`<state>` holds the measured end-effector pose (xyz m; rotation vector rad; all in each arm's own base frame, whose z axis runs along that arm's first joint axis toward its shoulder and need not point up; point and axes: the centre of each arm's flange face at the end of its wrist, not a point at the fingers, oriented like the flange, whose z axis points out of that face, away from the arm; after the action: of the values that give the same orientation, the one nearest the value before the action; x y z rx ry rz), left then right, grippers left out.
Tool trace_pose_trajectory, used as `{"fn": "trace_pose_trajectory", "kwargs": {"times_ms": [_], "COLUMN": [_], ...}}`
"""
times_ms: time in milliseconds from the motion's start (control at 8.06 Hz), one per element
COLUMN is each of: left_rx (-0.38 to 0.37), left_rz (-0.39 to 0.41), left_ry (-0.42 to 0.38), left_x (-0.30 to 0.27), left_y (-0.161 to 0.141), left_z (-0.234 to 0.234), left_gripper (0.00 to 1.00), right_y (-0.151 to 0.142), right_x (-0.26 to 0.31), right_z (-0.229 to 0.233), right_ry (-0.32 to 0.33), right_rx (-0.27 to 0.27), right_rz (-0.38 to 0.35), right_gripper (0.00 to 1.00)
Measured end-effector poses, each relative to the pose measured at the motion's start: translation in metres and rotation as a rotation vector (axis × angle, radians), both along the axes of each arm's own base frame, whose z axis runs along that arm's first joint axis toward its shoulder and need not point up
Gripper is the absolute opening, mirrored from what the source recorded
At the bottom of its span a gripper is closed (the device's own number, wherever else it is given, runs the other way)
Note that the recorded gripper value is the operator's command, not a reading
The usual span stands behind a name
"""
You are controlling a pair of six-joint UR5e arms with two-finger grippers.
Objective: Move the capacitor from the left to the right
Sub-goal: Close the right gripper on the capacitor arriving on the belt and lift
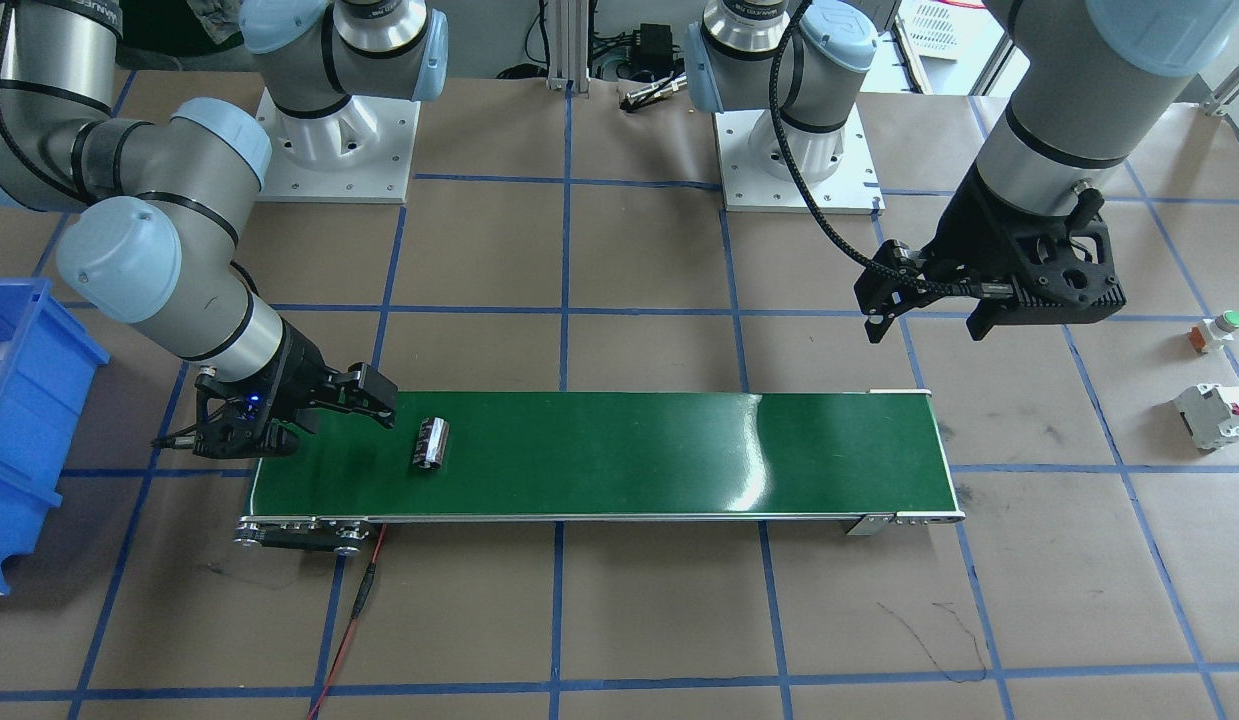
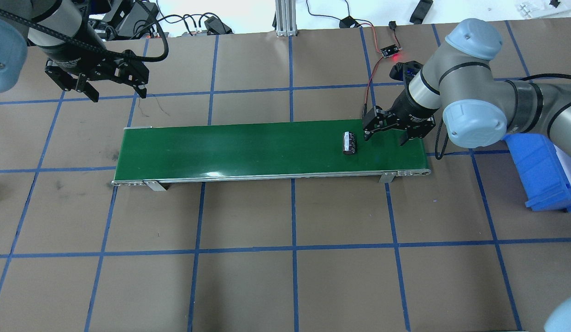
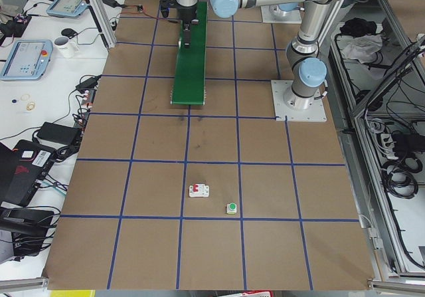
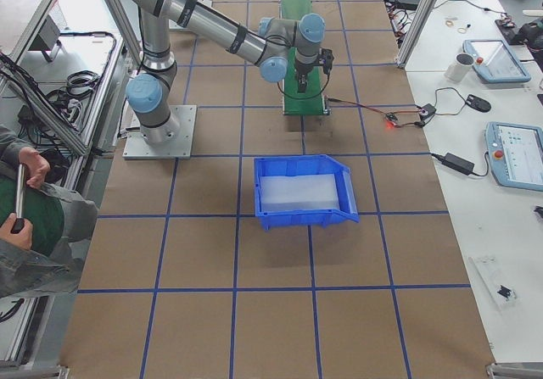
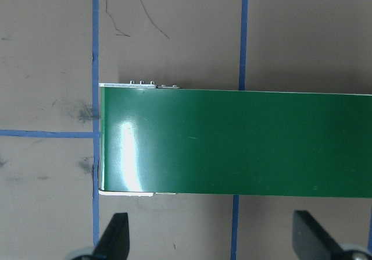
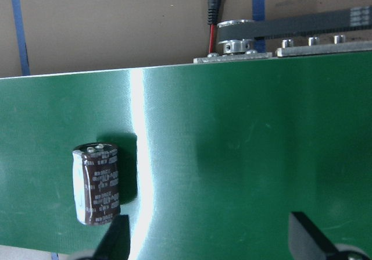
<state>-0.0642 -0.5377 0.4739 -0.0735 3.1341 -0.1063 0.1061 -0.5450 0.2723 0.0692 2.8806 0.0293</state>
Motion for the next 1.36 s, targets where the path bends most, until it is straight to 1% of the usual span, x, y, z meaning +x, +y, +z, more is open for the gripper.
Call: {"fn": "trace_pose_trajectory", "kwargs": {"times_ms": [372, 496, 620, 744, 868, 992, 1116, 1240, 1364], "left_rx": [0.0, 0.0, 0.0, 0.0, 0.0, 0.0, 0.0, 0.0, 0.0], "left_rz": [0.0, 0.0, 0.0, 0.0, 0.0, 0.0, 0.0, -0.001, -0.001], "left_ry": [0.0, 0.0, 0.0, 0.0, 0.0, 0.0, 0.0, 0.0, 0.0], "left_x": [0.0, 0.0, 0.0, 0.0, 0.0, 0.0, 0.0, 0.0, 0.0], "left_y": [0.0, 0.0, 0.0, 0.0, 0.0, 0.0, 0.0, 0.0, 0.0], "left_z": [0.0, 0.0, 0.0, 0.0, 0.0, 0.0, 0.0, 0.0, 0.0], "left_gripper": [1.0, 1.0, 1.0, 1.0, 1.0, 1.0, 1.0, 1.0, 1.0], "right_y": [-0.002, -0.004, -0.006, -0.007, -0.009, -0.012, -0.014, -0.015, -0.015], "right_x": [0.0, 0.0, 0.0, 0.0, -0.001, -0.001, -0.002, -0.003, -0.004], "right_z": [-0.004, -0.005, -0.008, -0.012, -0.017, -0.022, -0.025, -0.026, -0.027], "right_ry": [-0.002, -0.002, -0.003, -0.004, -0.004, -0.002, 0.006, 0.016, 0.023], "right_rx": [0.005, 0.004, 0.007, 0.013, 0.019, 0.015, 0.006, 0.003, 0.008], "right_rz": [-0.002, -0.003, -0.005, -0.005, -0.005, -0.005, -0.005, -0.005, -0.007], "right_gripper": [0.95, 0.92, 0.85, 0.76, 0.62, 0.45, 0.27, 0.0, 0.0]}}
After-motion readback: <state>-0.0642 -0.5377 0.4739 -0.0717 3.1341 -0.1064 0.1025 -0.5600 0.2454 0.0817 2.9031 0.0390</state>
